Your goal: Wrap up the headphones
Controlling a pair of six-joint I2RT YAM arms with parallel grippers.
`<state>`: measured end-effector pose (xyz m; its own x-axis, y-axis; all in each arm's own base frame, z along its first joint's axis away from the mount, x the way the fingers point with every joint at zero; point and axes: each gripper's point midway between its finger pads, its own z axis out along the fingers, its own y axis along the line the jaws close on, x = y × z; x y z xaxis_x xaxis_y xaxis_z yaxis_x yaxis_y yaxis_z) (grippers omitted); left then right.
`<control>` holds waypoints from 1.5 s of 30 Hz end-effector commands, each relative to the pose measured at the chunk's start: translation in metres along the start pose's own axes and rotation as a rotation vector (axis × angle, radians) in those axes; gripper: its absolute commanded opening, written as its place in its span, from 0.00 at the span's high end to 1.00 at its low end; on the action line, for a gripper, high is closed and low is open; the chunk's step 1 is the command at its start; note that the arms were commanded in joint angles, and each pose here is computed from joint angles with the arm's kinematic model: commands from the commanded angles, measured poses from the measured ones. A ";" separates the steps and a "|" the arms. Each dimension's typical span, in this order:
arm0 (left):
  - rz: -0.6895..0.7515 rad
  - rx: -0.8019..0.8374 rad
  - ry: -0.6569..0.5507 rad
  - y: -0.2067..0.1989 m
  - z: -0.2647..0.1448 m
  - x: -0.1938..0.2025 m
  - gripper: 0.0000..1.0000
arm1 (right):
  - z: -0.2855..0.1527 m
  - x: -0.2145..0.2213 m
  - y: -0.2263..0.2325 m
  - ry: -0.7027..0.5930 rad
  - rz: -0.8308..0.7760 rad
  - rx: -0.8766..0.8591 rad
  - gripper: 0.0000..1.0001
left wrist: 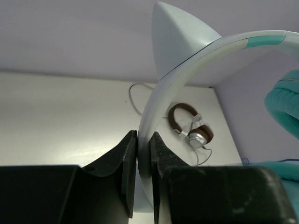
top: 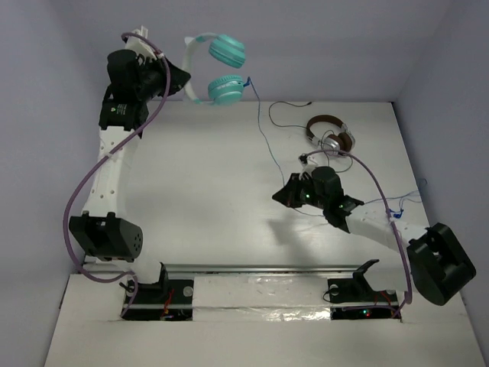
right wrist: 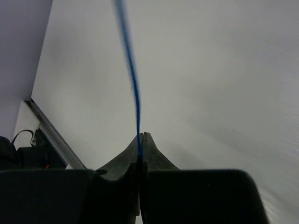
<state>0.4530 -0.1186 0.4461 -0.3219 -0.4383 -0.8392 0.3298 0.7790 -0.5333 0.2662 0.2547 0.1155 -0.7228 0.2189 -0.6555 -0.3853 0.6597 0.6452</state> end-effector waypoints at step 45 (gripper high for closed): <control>0.076 -0.166 0.323 0.047 -0.018 0.311 1.00 | -0.040 -0.077 0.134 0.136 -0.571 0.250 1.00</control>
<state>0.3481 -0.2076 0.1142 -0.6813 -0.2038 -0.7031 0.1659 0.8925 -0.4195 0.2523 0.3177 0.2597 -0.5248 -0.2823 -0.8031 -0.6143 0.7786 0.1277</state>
